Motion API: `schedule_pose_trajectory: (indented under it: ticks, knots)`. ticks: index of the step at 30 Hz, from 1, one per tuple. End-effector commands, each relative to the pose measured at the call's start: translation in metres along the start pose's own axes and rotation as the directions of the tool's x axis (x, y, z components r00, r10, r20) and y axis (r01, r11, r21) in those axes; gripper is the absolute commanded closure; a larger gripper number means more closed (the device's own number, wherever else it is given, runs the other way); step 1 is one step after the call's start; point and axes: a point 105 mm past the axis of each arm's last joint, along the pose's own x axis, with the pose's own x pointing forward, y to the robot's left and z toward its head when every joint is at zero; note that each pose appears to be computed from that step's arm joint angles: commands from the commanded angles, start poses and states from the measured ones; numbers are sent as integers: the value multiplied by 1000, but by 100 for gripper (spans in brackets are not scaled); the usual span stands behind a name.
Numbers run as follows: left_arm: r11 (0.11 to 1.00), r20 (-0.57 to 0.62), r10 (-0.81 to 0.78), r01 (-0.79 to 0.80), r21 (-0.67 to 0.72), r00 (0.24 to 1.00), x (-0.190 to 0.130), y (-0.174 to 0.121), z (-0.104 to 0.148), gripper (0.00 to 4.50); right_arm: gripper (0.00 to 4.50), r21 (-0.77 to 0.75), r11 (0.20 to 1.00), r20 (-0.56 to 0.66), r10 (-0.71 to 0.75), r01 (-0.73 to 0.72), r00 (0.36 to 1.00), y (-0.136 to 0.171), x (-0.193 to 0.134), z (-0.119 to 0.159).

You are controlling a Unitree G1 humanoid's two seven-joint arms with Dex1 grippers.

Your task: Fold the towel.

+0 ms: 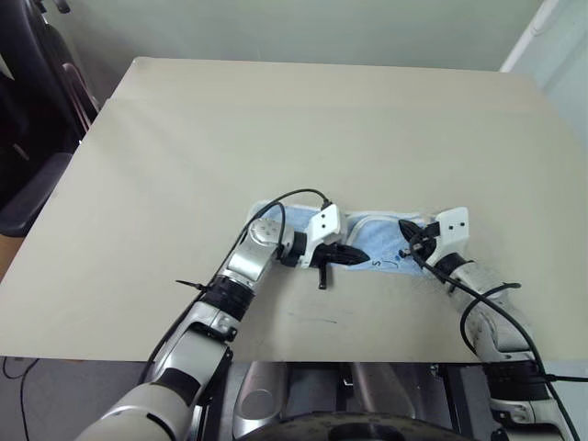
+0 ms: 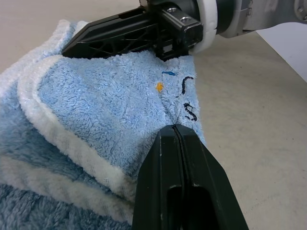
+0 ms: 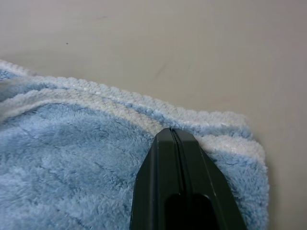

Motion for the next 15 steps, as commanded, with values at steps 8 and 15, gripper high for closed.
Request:
schedule_pose_trajectory:
  ticks: [8,15]
  knots:
    - [996,85,-10,17,-89,996,-17,2,15,392,410,117,904,62,406,-410,912,50,-32,38]
    - [991,239,28,4,-135,971,-34,8,61,149,184,110,853,148,493,-509,857,56,-41,81]
